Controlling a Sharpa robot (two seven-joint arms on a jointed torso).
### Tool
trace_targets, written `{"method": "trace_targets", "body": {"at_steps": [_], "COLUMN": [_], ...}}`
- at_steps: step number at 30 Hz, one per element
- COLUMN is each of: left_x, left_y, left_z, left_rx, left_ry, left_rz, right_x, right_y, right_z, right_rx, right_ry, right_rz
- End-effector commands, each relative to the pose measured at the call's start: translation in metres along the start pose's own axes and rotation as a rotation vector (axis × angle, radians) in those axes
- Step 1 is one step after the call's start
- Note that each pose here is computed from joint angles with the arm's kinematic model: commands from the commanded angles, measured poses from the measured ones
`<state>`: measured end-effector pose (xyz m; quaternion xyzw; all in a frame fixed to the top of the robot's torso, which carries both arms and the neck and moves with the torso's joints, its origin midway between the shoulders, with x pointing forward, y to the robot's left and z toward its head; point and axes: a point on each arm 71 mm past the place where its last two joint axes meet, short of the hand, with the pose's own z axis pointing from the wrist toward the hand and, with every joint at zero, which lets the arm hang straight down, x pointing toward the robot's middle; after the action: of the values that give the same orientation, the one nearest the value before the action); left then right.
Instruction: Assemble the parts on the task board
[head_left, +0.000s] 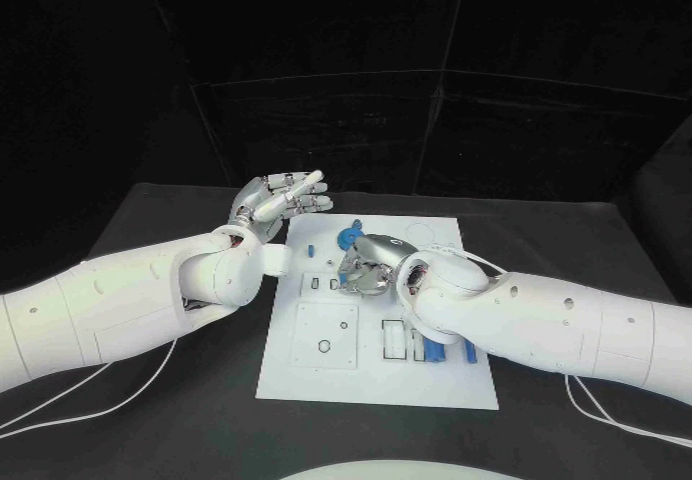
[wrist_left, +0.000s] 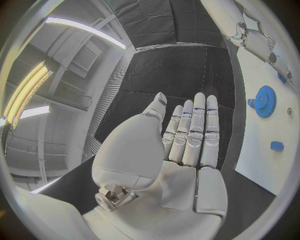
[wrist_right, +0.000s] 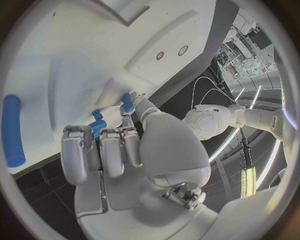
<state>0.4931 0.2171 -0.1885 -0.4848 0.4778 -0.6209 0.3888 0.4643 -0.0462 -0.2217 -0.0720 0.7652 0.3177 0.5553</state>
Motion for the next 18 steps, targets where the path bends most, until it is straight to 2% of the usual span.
{"method": "trace_targets", "body": {"at_steps": [1,18], "left_x": [0.0017,0.0009], "left_y": [-0.0013,-0.0014], "left_z": [0.0007,0.0005], "left_rx": [0.007,0.007], "left_ry": [0.013,0.012], "left_rz": [-0.003,-0.002], "right_x": [0.0084,0.0063], "right_y": [-0.0064,-0.0053], "right_z": [-0.0019,-0.0046], "right_rx": [0.052,0.072], "right_ry": [0.063,0.028], "right_rz": [-0.013,-0.021]}}
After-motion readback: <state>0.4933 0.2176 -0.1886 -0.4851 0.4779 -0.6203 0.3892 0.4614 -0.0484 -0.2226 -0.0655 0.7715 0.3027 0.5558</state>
